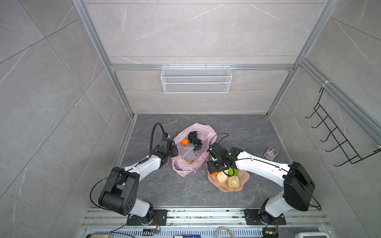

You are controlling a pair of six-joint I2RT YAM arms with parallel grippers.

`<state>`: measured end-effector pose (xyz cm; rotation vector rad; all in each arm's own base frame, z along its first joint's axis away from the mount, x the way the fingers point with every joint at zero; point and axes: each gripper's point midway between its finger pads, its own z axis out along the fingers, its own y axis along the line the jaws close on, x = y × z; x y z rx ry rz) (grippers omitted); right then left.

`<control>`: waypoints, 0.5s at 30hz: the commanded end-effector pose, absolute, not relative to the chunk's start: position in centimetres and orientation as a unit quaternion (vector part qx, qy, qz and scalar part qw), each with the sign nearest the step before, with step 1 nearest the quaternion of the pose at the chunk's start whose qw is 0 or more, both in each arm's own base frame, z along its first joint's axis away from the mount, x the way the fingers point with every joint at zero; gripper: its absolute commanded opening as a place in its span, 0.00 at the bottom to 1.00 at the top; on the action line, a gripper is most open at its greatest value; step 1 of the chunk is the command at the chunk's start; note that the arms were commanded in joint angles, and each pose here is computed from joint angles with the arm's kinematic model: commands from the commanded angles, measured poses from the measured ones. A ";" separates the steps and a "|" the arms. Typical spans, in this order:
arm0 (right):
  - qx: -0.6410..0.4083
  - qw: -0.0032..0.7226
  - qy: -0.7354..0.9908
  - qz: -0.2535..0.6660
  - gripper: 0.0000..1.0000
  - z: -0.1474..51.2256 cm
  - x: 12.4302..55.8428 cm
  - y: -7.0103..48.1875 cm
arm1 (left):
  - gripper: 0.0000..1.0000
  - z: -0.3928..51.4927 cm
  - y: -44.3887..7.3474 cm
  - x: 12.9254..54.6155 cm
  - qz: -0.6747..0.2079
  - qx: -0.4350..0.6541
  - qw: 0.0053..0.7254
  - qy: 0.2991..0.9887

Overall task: Take the fake fruits out of the plastic bag
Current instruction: 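Lift the orange fruit and lower it into the peach bowl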

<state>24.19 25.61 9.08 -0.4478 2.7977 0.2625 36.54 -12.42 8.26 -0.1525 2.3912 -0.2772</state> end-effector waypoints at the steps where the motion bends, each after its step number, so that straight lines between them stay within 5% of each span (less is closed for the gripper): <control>1: -0.147 0.161 0.972 0.089 0.66 9.3 24.9 26.0 | 0.00 9.6 -12.7 37.5 -0.106 -0.049 0.375 0.920; 15: -0.143 0.174 0.972 0.069 0.72 9.0 25.9 25.9 | 0.00 9.6 -12.7 37.5 -0.105 -0.049 0.375 0.920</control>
